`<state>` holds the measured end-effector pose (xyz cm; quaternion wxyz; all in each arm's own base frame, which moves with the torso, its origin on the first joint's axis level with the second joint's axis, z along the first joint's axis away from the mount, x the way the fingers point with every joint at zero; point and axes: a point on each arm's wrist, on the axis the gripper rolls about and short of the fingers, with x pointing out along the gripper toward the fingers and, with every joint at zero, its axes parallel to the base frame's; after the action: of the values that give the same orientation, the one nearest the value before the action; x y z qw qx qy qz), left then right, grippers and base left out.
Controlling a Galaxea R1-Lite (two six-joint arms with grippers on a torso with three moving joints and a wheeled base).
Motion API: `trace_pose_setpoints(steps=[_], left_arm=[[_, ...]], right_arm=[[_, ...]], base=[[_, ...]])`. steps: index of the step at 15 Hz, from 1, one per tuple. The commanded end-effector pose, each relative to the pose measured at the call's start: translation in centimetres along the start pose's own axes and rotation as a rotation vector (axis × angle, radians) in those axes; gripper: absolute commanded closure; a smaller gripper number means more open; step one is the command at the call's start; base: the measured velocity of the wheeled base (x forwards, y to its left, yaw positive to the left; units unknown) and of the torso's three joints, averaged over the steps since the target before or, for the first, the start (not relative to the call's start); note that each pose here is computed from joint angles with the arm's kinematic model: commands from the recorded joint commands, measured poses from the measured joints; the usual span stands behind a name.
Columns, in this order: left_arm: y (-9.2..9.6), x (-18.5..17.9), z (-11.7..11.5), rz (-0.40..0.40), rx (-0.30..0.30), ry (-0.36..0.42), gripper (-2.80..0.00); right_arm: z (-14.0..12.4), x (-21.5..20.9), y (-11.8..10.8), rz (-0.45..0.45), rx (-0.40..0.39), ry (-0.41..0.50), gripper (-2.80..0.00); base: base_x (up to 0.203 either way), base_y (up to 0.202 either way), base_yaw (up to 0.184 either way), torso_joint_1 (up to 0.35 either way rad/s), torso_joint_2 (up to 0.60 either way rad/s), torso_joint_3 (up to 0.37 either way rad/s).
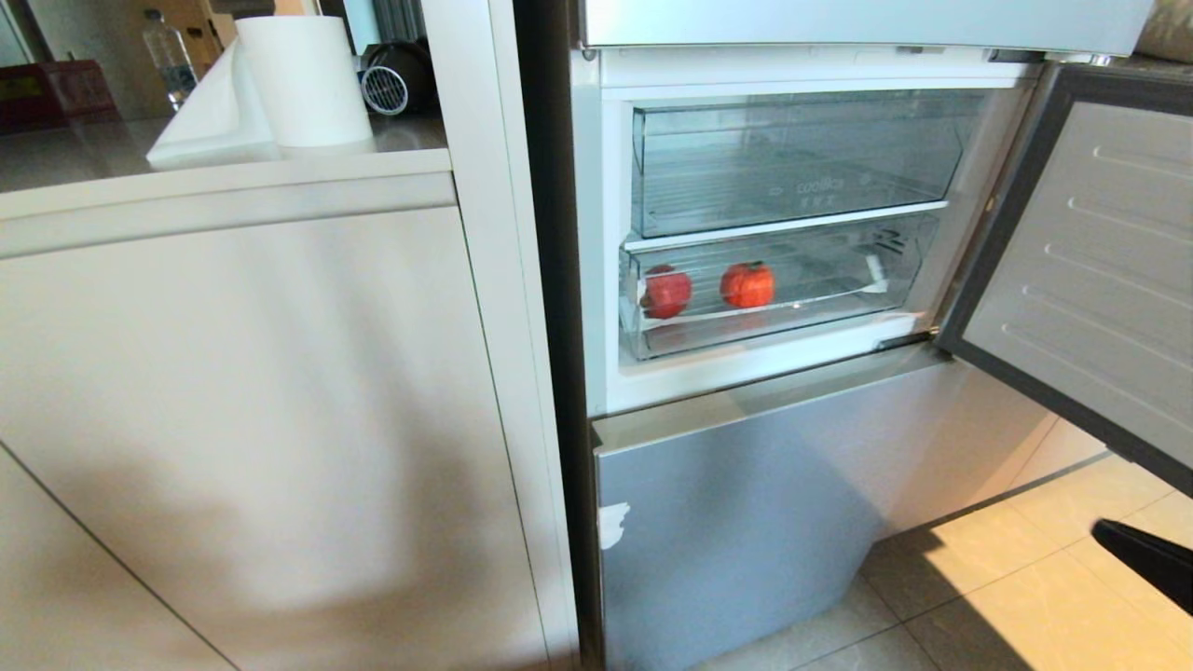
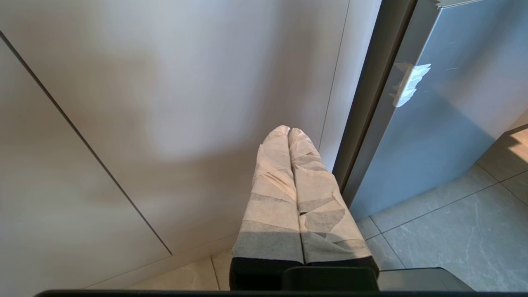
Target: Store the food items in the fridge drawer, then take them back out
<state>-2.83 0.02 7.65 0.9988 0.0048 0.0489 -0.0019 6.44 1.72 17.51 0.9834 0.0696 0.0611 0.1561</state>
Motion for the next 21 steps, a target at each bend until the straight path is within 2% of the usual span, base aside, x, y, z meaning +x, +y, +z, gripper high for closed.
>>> trace_pose_setpoints(steps=[1, 3, 6, 7, 11, 21], left_arm=[[0.0, 0.0, 0.0, 0.0, 0.0, 0.0, 0.0], [0.0, 0.0, 0.0, 0.0, 0.0, 0.0, 0.0], [0.0, 0.0, 0.0, 0.002, -0.002, -0.001, 0.0], [0.0, 0.0, 0.0, 0.006, -0.003, 0.0, 0.0], [0.0, 0.0, 0.0, 0.006, -0.003, 0.0, 0.0], [0.0, 0.0, 0.0, 0.006, -0.003, 0.0, 0.0]], right_arm=[[-4.3, -5.6, -0.2, -0.09, -0.059, -0.154, 0.0], [-7.6, -6.7, -0.3, -0.137, -0.102, -0.129, 0.0], [-9.5, -8.1, -0.1, -0.174, -0.142, -0.191, 0.0], [-10.0, -8.0, -0.2, -0.212, -0.146, -0.171, 0.0], [-10.3, -7.8, -0.4, -0.24, -0.171, -0.168, 0.0], [-10.3, -7.8, -0.4, -0.252, -0.147, -0.169, 0.0]], base=[[0.0, 0.0, 0.0, 0.0, 0.0, 0.0], [0.0, 0.0, 0.0, 0.0, 0.0, 0.0], [0.0, 0.0, 0.0, 0.0, 0.0, 0.0], [0.0, 0.0, 0.0, 0.0, 0.0, 0.0], [0.0, 0.0, 0.0, 0.0, 0.0, 0.0], [0.001, 0.0, -0.007, 0.0, 0.0, 0.001]])
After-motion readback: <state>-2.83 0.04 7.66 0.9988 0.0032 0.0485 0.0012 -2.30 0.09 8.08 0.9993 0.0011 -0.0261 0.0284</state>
